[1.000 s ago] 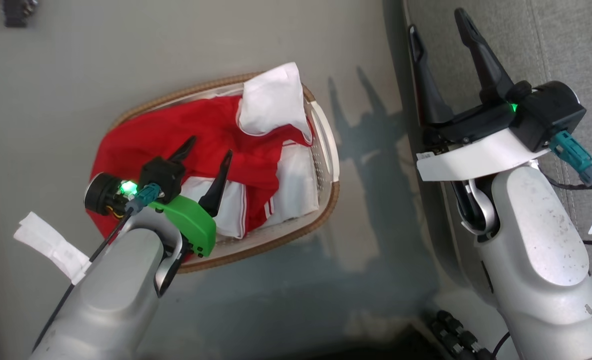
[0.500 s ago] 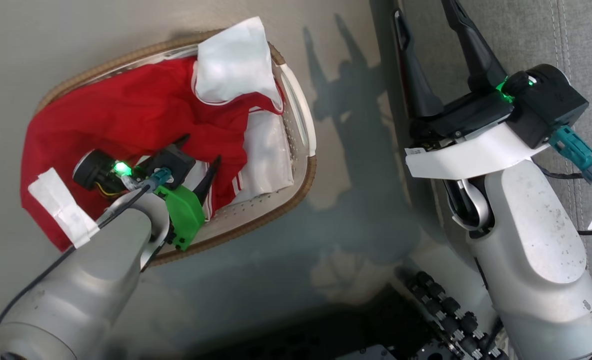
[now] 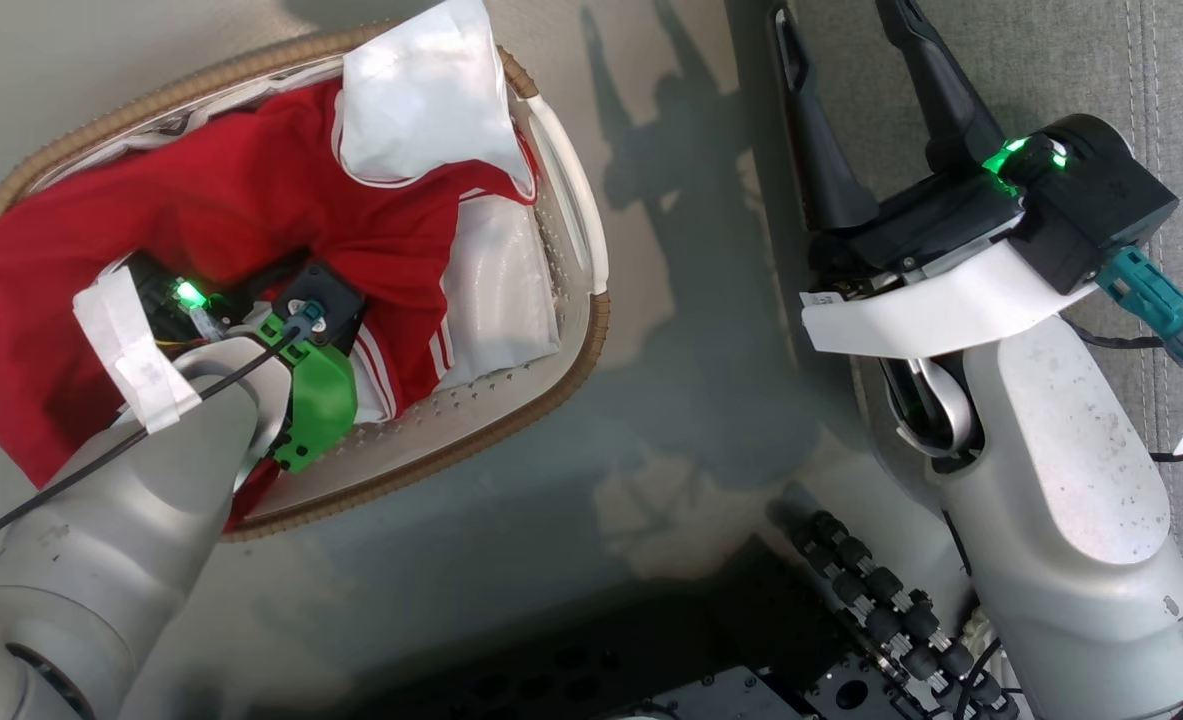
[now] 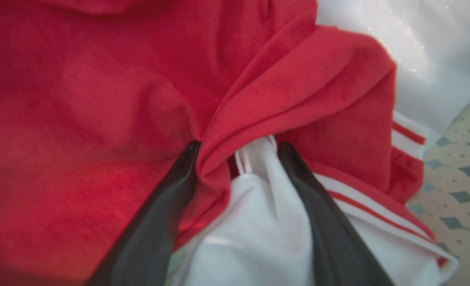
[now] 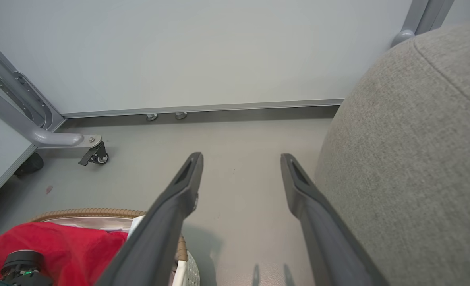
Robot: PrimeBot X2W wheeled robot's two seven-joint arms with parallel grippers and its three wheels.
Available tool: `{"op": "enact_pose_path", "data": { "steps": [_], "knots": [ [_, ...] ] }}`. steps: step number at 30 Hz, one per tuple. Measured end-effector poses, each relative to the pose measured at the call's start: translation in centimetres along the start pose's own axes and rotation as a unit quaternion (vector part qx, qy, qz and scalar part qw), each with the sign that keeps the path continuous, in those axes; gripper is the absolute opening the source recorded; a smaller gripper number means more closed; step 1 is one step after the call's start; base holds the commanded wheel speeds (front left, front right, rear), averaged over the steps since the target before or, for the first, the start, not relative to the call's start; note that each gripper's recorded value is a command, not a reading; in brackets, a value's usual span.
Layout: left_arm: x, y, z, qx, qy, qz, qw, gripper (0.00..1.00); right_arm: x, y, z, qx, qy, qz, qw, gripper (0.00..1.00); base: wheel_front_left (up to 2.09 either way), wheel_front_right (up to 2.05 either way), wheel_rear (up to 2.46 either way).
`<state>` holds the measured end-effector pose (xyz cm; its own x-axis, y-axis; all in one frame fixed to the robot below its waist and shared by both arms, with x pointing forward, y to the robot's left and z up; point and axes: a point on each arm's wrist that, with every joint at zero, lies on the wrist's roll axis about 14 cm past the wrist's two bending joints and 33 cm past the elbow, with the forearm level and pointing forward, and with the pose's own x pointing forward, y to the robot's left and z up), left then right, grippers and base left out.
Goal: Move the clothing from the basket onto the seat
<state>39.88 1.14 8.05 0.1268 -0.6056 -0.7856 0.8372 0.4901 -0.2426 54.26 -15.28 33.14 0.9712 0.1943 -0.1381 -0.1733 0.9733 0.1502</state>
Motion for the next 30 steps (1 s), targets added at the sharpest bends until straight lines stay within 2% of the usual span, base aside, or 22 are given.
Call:
{"op": "enact_pose_path", "data": {
  "steps": [1, 2, 3, 4, 5, 17, 23, 30],
  "knots": [
    [0.1, -0.2, 0.0, -0.002, 0.0, -0.002, 1.0, 1.0, 0.0, 0.0, 0.0, 0.0, 0.001, -0.001, 1.0, 1.0, 0.0, 0.0, 0.0],
    [0.2, -0.4, 0.1, -0.004, 0.002, -0.003, 1.0, 0.91, 0.0, 0.0, 0.0, 0.001, 0.001, -0.001, 1.0, 1.0, 0.0, 0.0, 0.0],
    [0.2, -0.4, 0.1, -0.008, 0.002, -0.002, 1.0, 0.53, 0.0, 0.0, 0.0, 0.002, 0.001, -0.001, 1.0, 1.0, 0.0, 0.0, 0.0],
    [0.2, -0.5, 0.2, -0.011, 0.001, -0.002, 1.0, 0.04, -0.1, 0.0, 0.0, 0.002, 0.001, 0.0, 1.0, 1.0, 0.0, 0.0, 0.0],
    [0.1, -0.6, 0.4, -0.016, -0.001, -0.001, 1.0, 0.0, -0.1, 0.1, 0.2, 0.003, 0.0, 0.0, 1.0, 1.0, 0.0, 0.0, 0.0],
    [-2.4, -1.8, 4.9, -0.069, -0.064, 0.019, 0.995, 0.0, -1.1, 0.2, 3.3, -0.008, -0.017, -0.006, 1.0, 1.0, 0.0, 0.0, 0.0],
    [-5.5, -1.9, 10.3, -0.102, -0.147, 0.046, 0.983, 0.0, -2.7, 0.4, 5.1, -0.015, -0.021, -0.014, 1.0, 1.0, 0.0, 0.0, 0.0],
    [-10.2, -2.7, 14.3, -0.105, -0.218, 0.077, 0.967, 0.0, -4.8, 1.0, 6.7, -0.02, -0.021, -0.019, 0.999, 1.0, 0.0, 0.0, 0.0]
  ]
}}
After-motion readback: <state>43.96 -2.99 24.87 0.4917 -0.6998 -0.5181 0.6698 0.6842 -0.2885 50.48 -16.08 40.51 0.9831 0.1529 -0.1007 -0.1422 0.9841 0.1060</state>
